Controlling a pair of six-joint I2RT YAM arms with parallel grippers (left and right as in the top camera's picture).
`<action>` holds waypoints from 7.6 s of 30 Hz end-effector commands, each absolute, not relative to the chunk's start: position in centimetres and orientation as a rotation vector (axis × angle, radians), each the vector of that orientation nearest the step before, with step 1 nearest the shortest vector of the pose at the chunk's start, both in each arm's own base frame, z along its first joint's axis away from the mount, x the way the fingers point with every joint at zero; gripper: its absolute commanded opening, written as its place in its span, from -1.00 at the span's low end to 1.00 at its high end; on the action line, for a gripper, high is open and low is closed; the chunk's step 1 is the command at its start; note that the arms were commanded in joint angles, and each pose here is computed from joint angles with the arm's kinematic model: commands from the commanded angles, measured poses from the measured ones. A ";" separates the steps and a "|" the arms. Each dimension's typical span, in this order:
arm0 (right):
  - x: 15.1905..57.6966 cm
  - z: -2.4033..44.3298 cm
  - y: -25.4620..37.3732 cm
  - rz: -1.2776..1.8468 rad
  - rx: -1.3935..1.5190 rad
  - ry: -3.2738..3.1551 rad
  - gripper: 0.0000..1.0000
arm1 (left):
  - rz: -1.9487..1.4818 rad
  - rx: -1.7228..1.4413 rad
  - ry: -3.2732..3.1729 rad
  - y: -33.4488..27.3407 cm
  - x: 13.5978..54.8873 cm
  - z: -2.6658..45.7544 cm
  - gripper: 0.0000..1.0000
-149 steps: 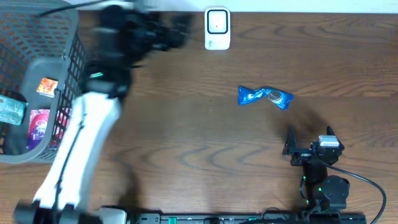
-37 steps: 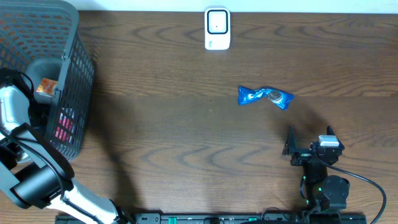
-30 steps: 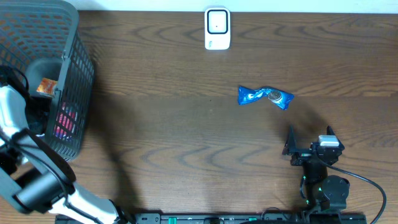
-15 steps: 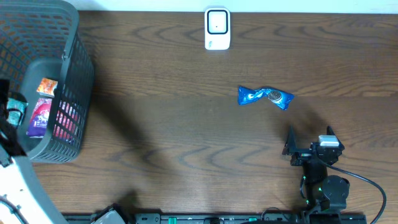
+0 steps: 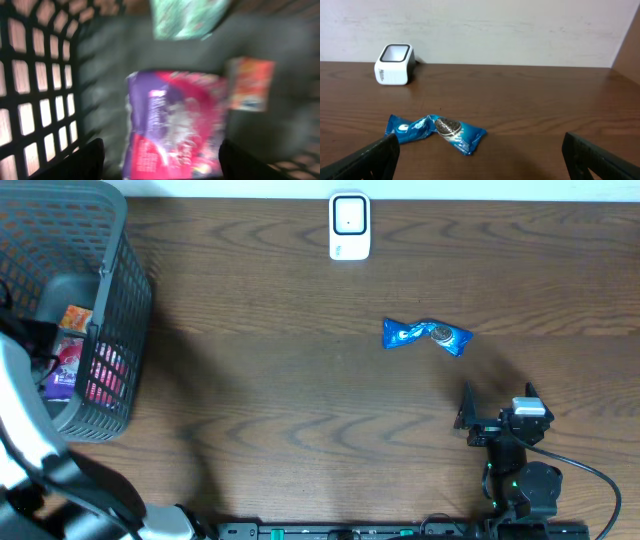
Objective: Scan the item barcode
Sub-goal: 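Grasp the pink and purple bag in the basket with the left gripper, then carry the pink bag to the scanner and release it on table, then reach into the basket and grasp the orange pack with left gripper, then carry the orange pack to the scanner and release it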
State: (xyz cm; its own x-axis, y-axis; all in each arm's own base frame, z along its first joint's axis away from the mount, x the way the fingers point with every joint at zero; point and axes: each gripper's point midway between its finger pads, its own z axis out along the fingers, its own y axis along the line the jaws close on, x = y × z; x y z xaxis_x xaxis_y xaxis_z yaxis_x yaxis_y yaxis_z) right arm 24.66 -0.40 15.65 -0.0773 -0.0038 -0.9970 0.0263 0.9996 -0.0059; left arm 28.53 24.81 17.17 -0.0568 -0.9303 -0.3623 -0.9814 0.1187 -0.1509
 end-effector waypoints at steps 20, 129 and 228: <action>24.6 15.6 -0.6 -0.018 0.038 1.648 0.99 | 0.193 -1.971 2.478 24.1 28.9 1.3 0.15; 24.6 15.6 -0.6 -0.018 0.038 1.648 0.99 | 0.260 -1.224 1.991 26.6 44.5 21.1 0.55; 24.6 15.6 -0.6 -0.018 0.038 1.648 0.99 | -0.167 0.332 2.781 -18.1 45.5 5.8 -0.85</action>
